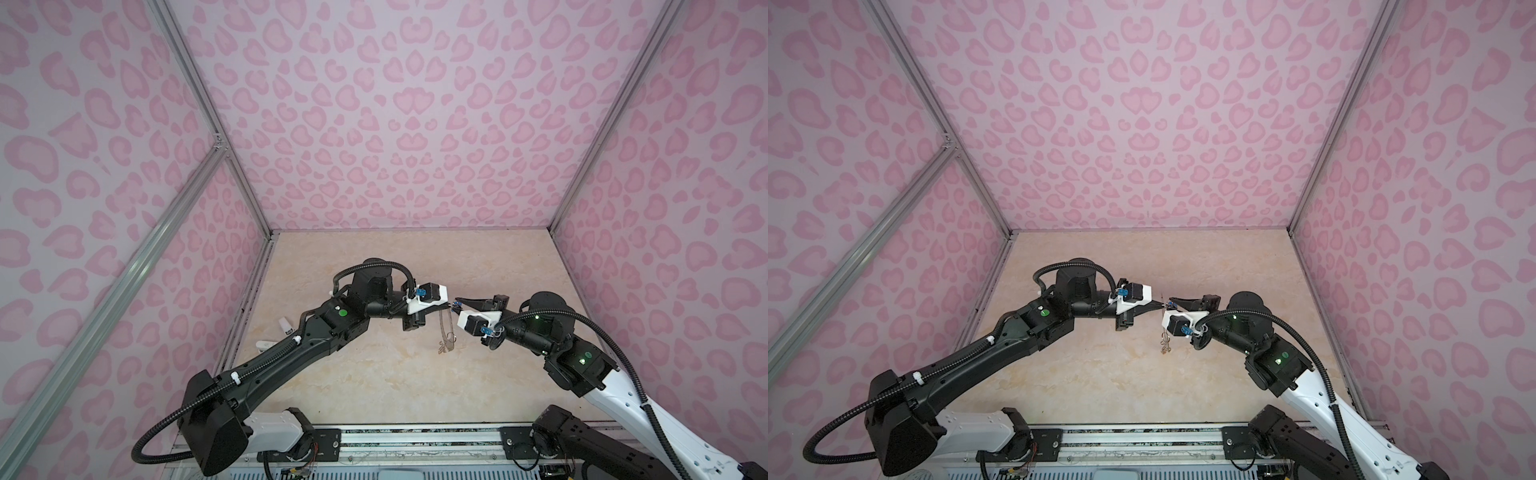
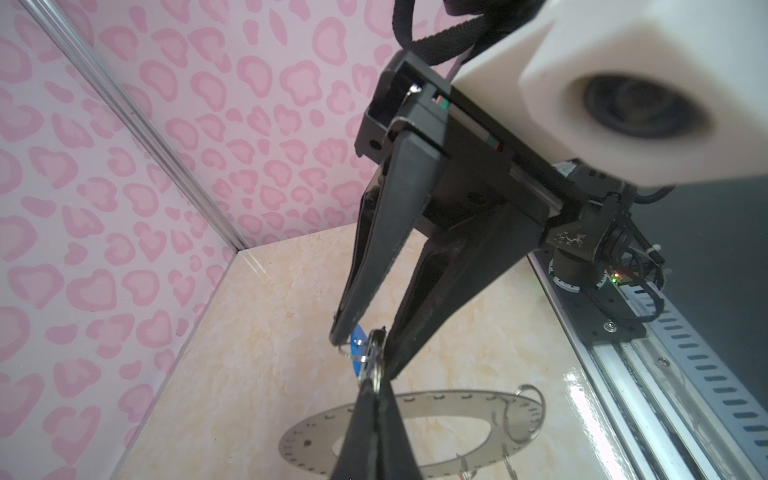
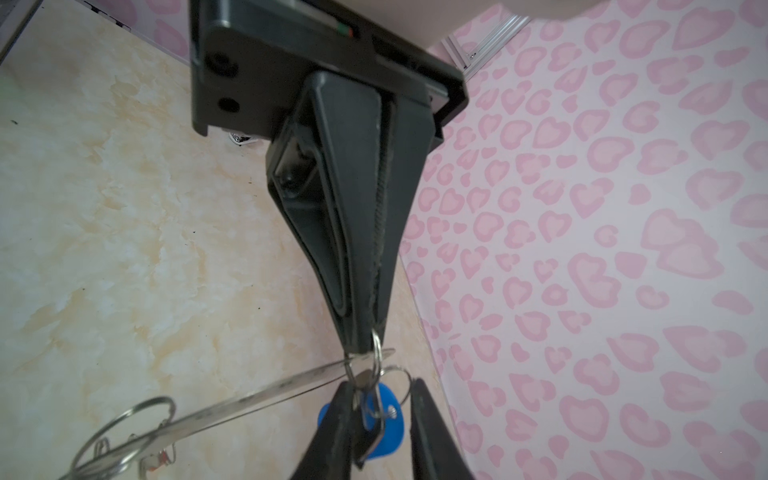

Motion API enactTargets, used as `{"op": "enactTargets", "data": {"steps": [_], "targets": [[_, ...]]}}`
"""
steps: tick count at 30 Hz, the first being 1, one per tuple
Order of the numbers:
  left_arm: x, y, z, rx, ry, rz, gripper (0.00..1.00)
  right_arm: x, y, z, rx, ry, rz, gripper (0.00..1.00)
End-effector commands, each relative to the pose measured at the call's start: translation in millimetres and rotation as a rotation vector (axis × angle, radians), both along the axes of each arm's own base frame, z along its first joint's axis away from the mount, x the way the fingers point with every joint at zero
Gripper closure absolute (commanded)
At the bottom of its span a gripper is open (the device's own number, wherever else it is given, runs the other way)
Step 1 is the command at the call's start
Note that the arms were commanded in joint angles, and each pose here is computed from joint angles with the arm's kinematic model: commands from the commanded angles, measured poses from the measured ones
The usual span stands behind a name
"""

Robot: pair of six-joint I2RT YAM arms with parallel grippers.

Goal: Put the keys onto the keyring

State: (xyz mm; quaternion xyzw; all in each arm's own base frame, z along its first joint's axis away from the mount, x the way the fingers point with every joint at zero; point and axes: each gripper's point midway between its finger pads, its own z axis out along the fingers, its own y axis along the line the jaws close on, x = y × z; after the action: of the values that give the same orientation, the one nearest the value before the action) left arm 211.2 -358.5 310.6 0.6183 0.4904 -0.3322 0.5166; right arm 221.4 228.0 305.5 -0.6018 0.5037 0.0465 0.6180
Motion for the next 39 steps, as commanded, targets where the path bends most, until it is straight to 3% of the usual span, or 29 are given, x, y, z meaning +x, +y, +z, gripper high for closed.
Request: {"op": "enactTargets", "data": {"steps": [1, 7, 18, 29, 39], "targets": [[-7, 2, 13, -0.022, -0.043, -0.036, 0.97, -3, 1, -5, -0.004, 0.042, 0.012, 0.75], [-10, 5, 12, -0.016, -0.07, -0.047, 0.97, -2, -3, -1, 0.074, 0.111, 0.003, 0.69], [-12, 4, 14, -0.022, -0.09, -0.062, 0.97, -11, 3, -11, 0.106, 0.259, 0.076, 0.7], [-10, 5, 19, -0.041, -0.091, -0.043, 0.97, -8, 4, -18, 0.113, 0.332, 0.083, 0.99], [0, 8, 24, -0.08, -0.112, 0.031, 0.97, -7, 5, -26, 0.067, 0.396, 0.093, 1.0]]}}
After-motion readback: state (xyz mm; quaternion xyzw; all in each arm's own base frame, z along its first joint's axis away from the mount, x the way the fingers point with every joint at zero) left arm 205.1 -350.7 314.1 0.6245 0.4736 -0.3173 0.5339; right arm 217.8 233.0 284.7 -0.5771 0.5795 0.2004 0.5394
